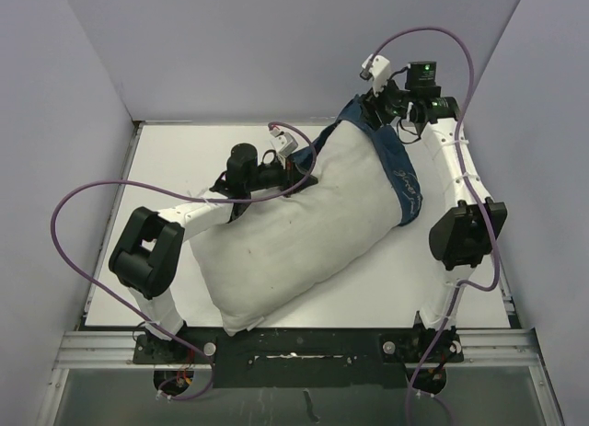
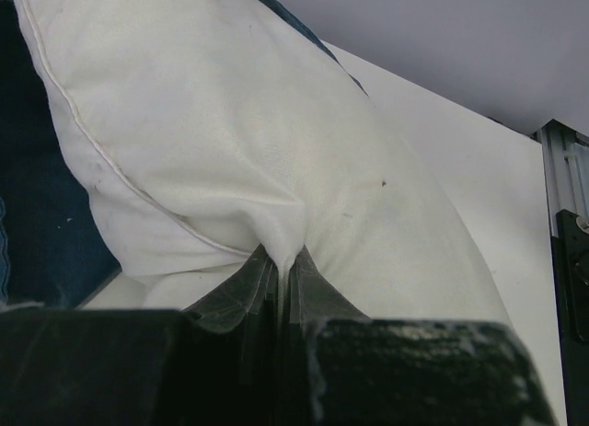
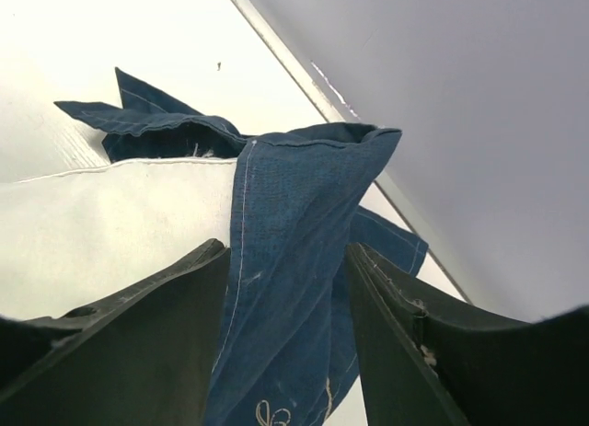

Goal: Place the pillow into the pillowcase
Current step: Stuff the pillow into the pillowcase.

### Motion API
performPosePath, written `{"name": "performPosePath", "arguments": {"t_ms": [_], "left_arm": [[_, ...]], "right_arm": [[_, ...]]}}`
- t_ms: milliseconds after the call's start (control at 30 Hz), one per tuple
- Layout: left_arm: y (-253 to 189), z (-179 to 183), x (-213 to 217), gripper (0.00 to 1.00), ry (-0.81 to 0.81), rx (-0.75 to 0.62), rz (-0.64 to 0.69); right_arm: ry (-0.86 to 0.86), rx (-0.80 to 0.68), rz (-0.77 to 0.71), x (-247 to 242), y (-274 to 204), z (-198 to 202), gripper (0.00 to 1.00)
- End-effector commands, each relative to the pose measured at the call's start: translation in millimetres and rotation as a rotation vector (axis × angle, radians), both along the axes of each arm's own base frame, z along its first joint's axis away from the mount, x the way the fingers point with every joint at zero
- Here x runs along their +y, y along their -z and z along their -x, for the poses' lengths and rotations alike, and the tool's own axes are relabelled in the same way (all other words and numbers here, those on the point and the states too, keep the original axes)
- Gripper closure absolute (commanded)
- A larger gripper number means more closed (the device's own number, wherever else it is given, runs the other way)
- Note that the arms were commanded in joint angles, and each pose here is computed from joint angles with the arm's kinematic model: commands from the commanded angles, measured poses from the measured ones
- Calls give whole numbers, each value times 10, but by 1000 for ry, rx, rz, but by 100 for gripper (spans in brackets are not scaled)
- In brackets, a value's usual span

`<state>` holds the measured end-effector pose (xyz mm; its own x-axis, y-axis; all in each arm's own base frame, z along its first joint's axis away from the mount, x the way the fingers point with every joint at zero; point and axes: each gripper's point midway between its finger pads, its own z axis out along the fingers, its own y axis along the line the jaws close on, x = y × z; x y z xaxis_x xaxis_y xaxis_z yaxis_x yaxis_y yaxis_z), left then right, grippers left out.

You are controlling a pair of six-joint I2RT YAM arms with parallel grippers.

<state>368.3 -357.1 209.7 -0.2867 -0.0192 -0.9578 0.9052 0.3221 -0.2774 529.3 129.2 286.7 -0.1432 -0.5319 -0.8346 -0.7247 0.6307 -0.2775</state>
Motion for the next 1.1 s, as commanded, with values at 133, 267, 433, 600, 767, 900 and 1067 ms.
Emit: {"name": "performPosePath", "arguments": {"t_ms": [133,267,433,600,767,900,1067], "left_arm": [[-515,160,-59,100,70,-104,53],[-522,167,-48,100,66,-107,52],[-538,181,-57,100,69,-108,54],[-571,190,-56,100,73,-115,56],[-588,203,-52,100,76,-118,57],[-594,215,-47,100,78,-118,56],[-600,231,-48,100,80,-119,57]], "right_arm": [[11,-25,15,-127,-109,50,48],[-1,-1,11,-94,-35,58,48],[-24,25,8,4,37,101,48],[-9,44,33,-4,144,95,49],[13,62,73,-68,251,53,50],[9,75,77,-63,297,49,51],[18,68,95,-71,321,15,57]]}}
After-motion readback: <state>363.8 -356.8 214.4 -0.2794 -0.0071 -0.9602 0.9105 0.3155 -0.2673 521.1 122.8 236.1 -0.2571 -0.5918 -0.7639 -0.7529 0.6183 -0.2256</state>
